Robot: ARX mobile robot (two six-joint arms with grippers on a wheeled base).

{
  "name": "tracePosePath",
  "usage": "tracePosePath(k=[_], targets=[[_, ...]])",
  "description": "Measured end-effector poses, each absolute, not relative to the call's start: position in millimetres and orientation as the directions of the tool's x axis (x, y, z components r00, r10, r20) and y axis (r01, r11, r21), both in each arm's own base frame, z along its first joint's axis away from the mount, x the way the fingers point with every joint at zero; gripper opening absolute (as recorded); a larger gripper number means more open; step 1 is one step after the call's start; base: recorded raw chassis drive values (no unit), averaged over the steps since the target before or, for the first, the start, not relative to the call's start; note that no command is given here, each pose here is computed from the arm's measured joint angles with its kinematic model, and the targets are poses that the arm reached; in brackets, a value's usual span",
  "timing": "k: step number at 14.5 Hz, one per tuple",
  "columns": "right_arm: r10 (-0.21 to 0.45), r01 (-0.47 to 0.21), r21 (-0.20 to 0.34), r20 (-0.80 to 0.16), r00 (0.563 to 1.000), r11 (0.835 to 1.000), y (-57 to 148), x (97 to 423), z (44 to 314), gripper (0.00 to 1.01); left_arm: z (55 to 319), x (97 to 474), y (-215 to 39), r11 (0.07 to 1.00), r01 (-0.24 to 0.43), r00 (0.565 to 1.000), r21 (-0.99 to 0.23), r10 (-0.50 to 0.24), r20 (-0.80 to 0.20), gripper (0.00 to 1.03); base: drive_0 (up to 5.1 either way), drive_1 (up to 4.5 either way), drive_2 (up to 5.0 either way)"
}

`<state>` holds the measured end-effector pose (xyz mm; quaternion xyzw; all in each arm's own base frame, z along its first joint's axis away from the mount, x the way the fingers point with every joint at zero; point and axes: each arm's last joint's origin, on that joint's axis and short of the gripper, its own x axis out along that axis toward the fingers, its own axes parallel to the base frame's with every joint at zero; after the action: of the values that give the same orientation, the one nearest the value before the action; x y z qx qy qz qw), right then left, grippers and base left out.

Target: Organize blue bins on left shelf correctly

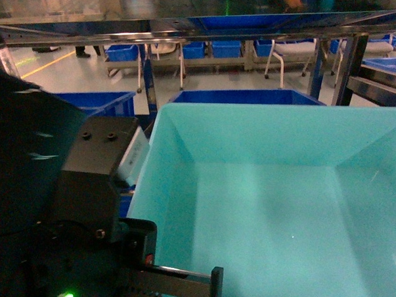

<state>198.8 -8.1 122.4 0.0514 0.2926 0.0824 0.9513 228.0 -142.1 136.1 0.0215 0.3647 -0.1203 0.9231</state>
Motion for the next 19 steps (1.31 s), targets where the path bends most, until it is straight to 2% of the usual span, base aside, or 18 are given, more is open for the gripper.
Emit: tracePosePath(k=[2, 4, 6, 9, 13, 14, 19], targets=[[0.192, -0.14, 0.135, -0.574, 0.796, 0.981, -10.4, 220.2, 112.0, 0.02, 126.8, 249.4, -147.0, 0.971, 0.235, 0.667, -0.037, -0.189, -0.721, 0.02, 0.0, 0.0, 0.0], [0.191, -0.167, 0.097, -0.593, 0.782, 0.981, -9.0, 254.4, 97.0, 0.02, 113.4, 281.5, -150.3, 0.976, 0.214, 0.626, -0.047, -0.174, -0.76, 0.02, 0.0, 0.0, 0.0], [0.197, -0.184, 0.084, -0.6, 0.775, 0.979, -3.9, 280.3, 87.4, 0.02, 101.9, 305.4, -144.9, 0.979, 0.186, 0.612, -0.081, -0.18, -0.77, 0.02, 0.0, 0.0, 0.0], [0.218, -0.213, 0.076, -0.572, 0.791, 0.974, 3.6, 312.2, 77.2, 0.02, 90.5, 321.3, -138.0, 0.987, 0.144, 0.635, -0.074, -0.149, -0.758, 0.02, 0.0, 0.0, 0.0], [0.229, -0.237, 0.067, -0.601, 0.766, 0.969, 17.2, 337.9, 56.7, 0.02, 90.7, 323.0, -134.1, 0.992, 0.115, 0.645, -0.049, -0.112, -0.756, 0.02, 0.0, 0.0, 0.0], [0.227, -0.25, 0.042, -0.585, 0.778, 0.967, 22.2, 348.1, 55.6, 0.02, 90.4, 323.3, -133.0, 0.993, 0.106, 0.647, -0.043, -0.102, -0.756, 0.02, 0.0, 0.0, 0.0], [0.227, -0.257, 0.033, -0.584, 0.78, 0.966, 23.7, 349.3, 55.8, 0.02, 90.5, 324.1, -131.3, 0.994, 0.1, 0.649, -0.042, -0.097, -0.755, 0.02, 0.0, 0.0, 0.0]])
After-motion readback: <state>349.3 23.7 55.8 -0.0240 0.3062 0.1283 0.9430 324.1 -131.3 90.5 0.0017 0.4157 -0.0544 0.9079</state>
